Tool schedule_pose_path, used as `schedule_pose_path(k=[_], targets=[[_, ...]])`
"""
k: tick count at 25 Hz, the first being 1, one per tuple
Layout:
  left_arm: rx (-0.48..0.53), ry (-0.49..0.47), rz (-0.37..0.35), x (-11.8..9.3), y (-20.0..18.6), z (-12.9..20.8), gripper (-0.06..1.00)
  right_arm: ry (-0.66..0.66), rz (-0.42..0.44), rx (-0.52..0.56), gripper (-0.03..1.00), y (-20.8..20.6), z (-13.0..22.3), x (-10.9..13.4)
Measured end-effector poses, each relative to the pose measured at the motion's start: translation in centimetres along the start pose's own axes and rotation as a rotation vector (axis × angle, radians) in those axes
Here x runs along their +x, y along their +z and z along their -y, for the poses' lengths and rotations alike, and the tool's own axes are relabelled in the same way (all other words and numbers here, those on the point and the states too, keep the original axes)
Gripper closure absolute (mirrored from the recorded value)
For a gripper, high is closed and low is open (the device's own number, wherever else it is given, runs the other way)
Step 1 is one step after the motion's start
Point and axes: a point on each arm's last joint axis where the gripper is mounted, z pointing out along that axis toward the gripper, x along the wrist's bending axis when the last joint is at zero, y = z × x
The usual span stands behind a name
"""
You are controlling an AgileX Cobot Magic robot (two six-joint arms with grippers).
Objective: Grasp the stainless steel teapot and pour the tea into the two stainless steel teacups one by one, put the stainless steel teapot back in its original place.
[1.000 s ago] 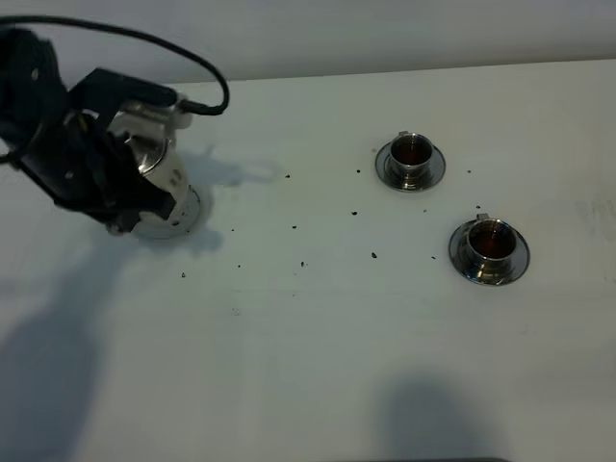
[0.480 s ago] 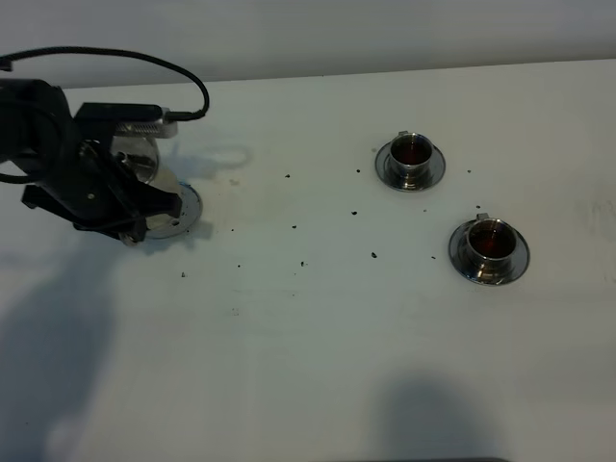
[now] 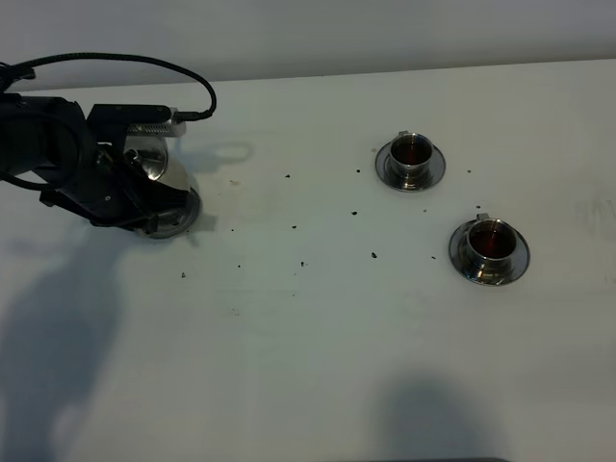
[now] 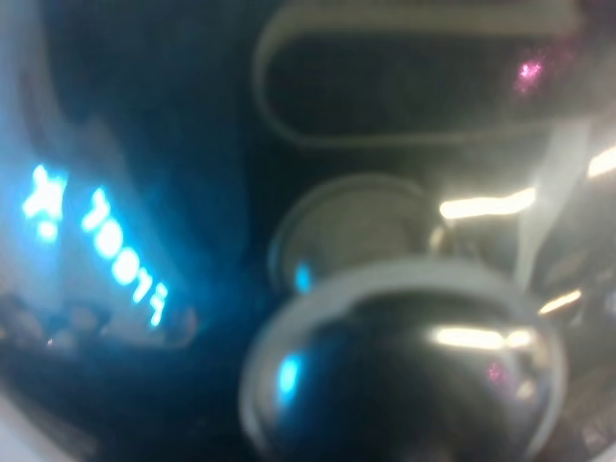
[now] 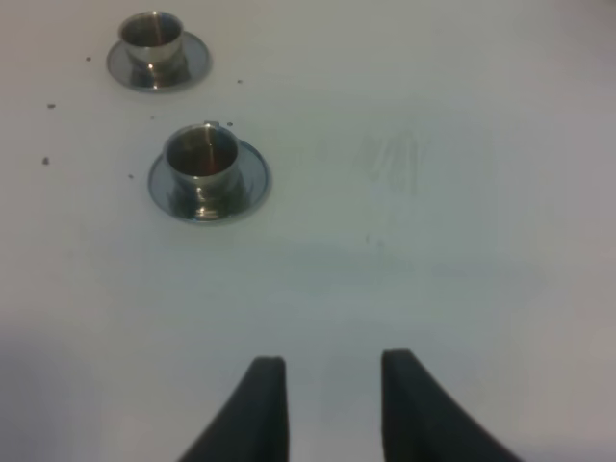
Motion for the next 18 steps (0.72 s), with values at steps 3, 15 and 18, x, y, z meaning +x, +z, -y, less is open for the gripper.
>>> schedule_pose_path(k=[3, 15, 18], targets=[[0.009, -0.003, 0.001, 0.0, 0.7, 0.1, 0.72, 0.0, 0.0, 0.0, 0.73, 0.0, 0.0, 0.0], [0.01, -0.019, 0.012, -0.1, 1.3, 0.1, 0.72, 0.0, 0.0, 0.0, 0.73, 0.0, 0.0, 0.0], [0.008, -0.019, 0.012, -0.1, 1.3, 0.1, 0.72, 0.0, 0.0, 0.0, 0.73, 0.0, 0.0, 0.0]])
